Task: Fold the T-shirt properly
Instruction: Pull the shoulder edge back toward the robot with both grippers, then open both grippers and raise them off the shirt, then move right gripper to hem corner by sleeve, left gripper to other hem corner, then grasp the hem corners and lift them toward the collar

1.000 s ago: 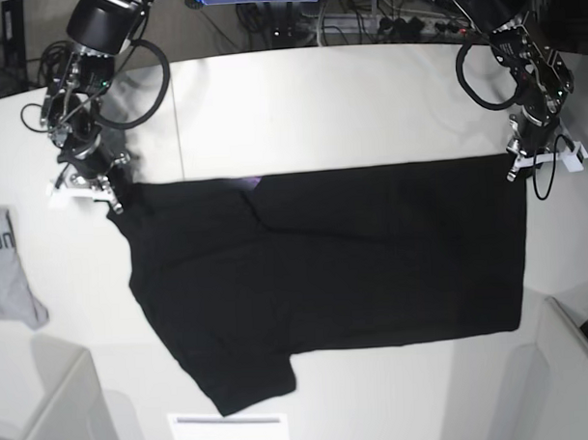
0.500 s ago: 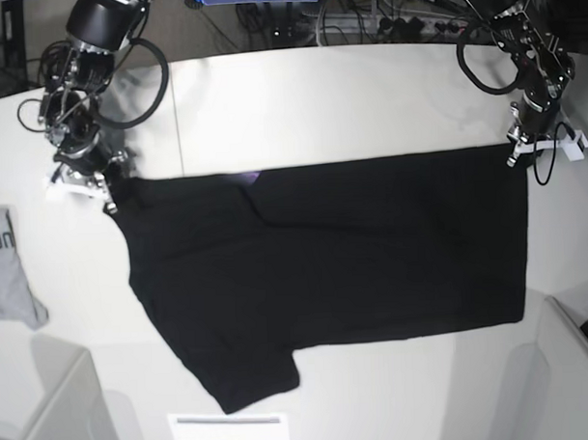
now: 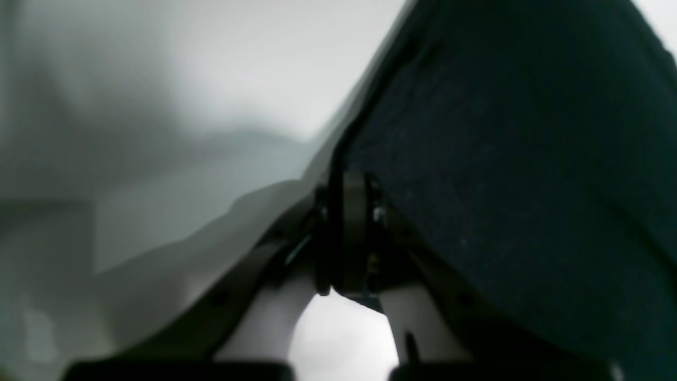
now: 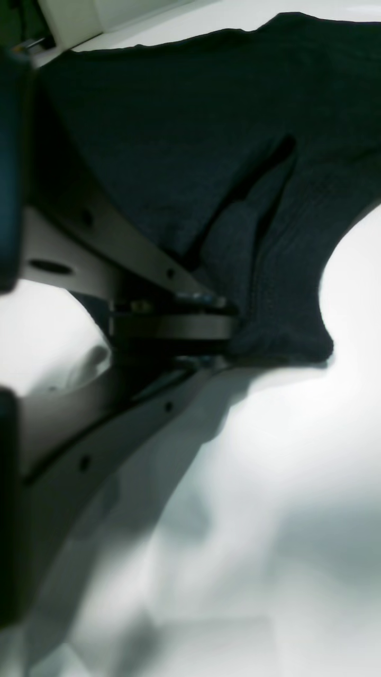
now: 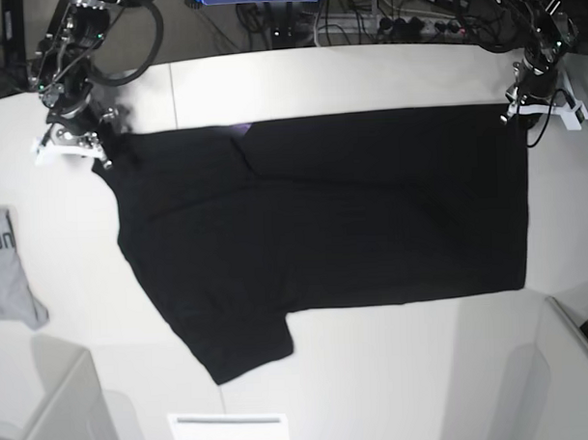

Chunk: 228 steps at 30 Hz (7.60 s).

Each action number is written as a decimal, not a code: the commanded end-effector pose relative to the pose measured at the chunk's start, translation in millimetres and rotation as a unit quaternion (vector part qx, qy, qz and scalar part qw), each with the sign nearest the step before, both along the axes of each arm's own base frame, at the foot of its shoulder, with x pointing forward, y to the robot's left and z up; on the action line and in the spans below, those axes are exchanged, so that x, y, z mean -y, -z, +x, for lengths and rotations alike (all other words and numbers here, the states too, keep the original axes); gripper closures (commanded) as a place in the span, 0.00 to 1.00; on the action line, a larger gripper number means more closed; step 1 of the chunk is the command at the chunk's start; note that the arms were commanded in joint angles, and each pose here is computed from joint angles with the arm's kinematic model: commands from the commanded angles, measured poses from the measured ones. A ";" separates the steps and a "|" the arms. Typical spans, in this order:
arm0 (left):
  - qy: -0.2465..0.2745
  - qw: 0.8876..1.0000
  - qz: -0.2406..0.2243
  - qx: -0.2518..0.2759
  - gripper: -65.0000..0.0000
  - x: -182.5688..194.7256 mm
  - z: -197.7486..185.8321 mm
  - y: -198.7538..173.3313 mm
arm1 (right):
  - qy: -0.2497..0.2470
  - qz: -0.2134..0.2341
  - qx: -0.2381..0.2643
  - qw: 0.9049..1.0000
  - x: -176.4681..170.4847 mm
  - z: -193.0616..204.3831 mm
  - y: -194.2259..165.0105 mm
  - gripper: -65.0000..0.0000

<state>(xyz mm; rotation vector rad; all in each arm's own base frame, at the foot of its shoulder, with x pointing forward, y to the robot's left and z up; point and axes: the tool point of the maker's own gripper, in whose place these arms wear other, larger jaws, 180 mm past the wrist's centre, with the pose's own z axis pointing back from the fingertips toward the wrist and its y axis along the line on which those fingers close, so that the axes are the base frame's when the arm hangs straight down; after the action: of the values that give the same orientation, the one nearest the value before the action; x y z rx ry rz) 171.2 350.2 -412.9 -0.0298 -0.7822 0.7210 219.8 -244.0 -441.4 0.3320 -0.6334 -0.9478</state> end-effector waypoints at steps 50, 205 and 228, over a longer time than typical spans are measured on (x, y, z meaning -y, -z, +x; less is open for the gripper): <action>-0.006 0.998 0.058 0.013 0.35 -26.1 -19.7 -35.2 | -0.043 -0.003 -0.030 0.999 -9.1 -34.9 -16.1 0.73; 0.117 0.983 0.136 -0.044 0.00 -43.0 274.2 -36.7 | -0.319 -0.187 0.053 0.928 -93.8 286.6 -23.5 1.00; 0.128 0.982 0.122 -0.064 0.63 -25.7 268.5 -14.6 | -0.323 -0.184 0.039 0.928 -93.6 274.7 -9.6 1.00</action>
<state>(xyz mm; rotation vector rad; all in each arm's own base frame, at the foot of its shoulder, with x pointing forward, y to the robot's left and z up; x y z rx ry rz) 428.0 367.9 -416.4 0.1297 -0.6789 0.3703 489.5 -148.3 -438.8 0.2216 -0.7022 -0.1802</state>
